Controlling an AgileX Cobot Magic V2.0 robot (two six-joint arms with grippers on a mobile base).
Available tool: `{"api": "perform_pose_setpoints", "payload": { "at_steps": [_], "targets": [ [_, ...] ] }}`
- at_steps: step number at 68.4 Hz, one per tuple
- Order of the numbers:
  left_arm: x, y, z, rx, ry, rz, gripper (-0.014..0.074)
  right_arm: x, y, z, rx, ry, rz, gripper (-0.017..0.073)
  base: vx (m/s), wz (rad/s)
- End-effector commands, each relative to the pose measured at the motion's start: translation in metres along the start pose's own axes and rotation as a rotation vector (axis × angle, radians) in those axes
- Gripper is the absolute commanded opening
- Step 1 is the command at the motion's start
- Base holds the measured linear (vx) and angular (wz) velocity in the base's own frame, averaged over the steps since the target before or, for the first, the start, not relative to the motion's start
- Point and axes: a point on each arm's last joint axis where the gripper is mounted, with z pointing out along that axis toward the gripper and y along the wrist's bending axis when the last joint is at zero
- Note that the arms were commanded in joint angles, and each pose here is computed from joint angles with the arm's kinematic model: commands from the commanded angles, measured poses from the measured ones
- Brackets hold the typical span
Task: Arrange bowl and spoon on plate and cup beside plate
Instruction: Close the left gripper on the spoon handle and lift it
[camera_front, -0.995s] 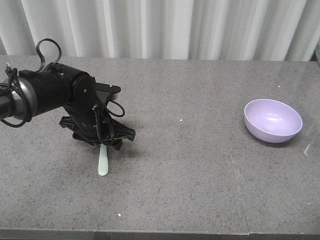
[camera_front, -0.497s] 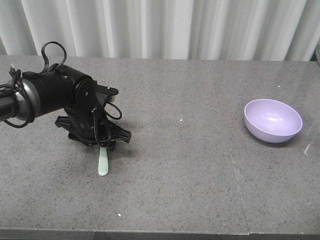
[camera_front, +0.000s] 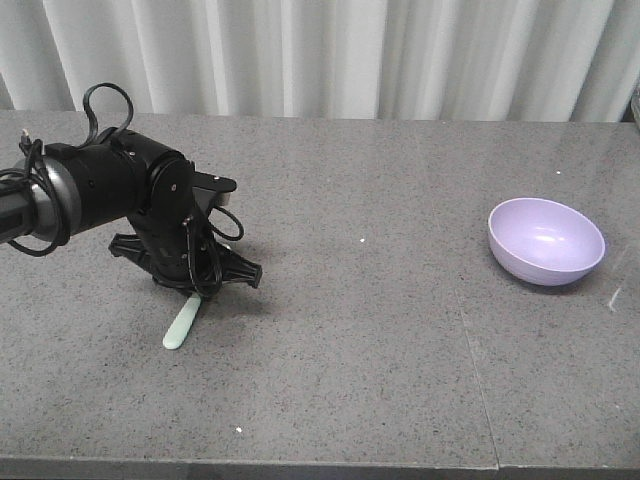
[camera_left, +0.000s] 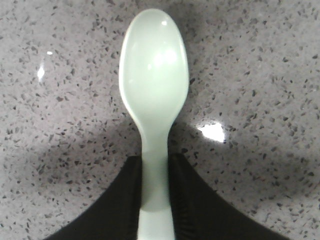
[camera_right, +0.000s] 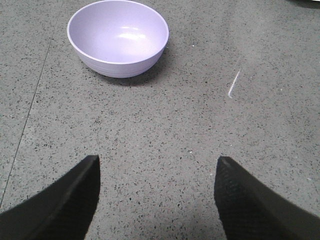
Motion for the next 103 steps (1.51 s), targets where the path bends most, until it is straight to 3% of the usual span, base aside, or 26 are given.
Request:
{"api": "perform_pose_setpoints", "payload": {
  "at_steps": [1, 15, 26, 37, 45, 57, 64, 77, 87, 103],
  "targets": [
    [-0.006, -0.001, -0.026, 0.017, -0.084, -0.005, 0.0072, -0.015, -0.001, -0.005, 0.004, -0.085, -0.016, 0.0486, 0.0, 0.0],
    [-0.006, 0.0, -0.041, 0.024, -0.115, 0.001, 0.0074, -0.015, -0.001, -0.005, 0.004, -0.092, -0.016, 0.0486, 0.0, 0.0],
    [0.001, 0.006, -0.074, 0.023, -0.165, 0.08, 0.0074, -0.015, -0.001, -0.005, 0.003, -0.092, -0.016, 0.0486, 0.0, 0.0],
    [0.009, 0.025, -0.109, 0.019, -0.233, 0.093, 0.0076, -0.015, -0.001, -0.005, 0.002, -0.088, -0.013, 0.0486, 0.0, 0.0],
    [0.025, 0.033, -0.137, 0.024, -0.296, 0.131, 0.0076, -0.015, 0.0, -0.005, -0.001, -0.088, -0.01, 0.0486, 0.0, 0.0],
    [0.058, 0.04, -0.165, 0.062, -0.419, 0.118, 0.0076, -0.016, 0.002, 0.007, -0.018, -0.034, 0.003, 0.0486, 0.0, 0.0],
    [0.082, 0.043, -0.175, 0.088, -0.461, 0.117, 0.0076, -0.018, 0.004, 0.018, -0.032, 0.013, 0.016, 0.0486, 0.0, 0.0],
    [0.111, 0.044, -0.184, 0.135, -0.554, 0.198, 0.0076, -0.034, 0.005, 0.035, -0.038, 0.083, 0.03, 0.0486, 0.0, 0.0],
    [0.115, 0.042, -0.183, 0.158, -0.59, 0.245, 0.0076, -0.052, 0.004, 0.049, -0.029, 0.123, 0.056, 0.0486, 0.0, 0.0],
    [0.115, 0.042, -0.183, 0.157, -0.598, 0.243, 0.0076, -0.083, 0.004, 0.08, -0.011, 0.162, 0.099, 0.0486, 0.0, 0.0]
  ]
}}
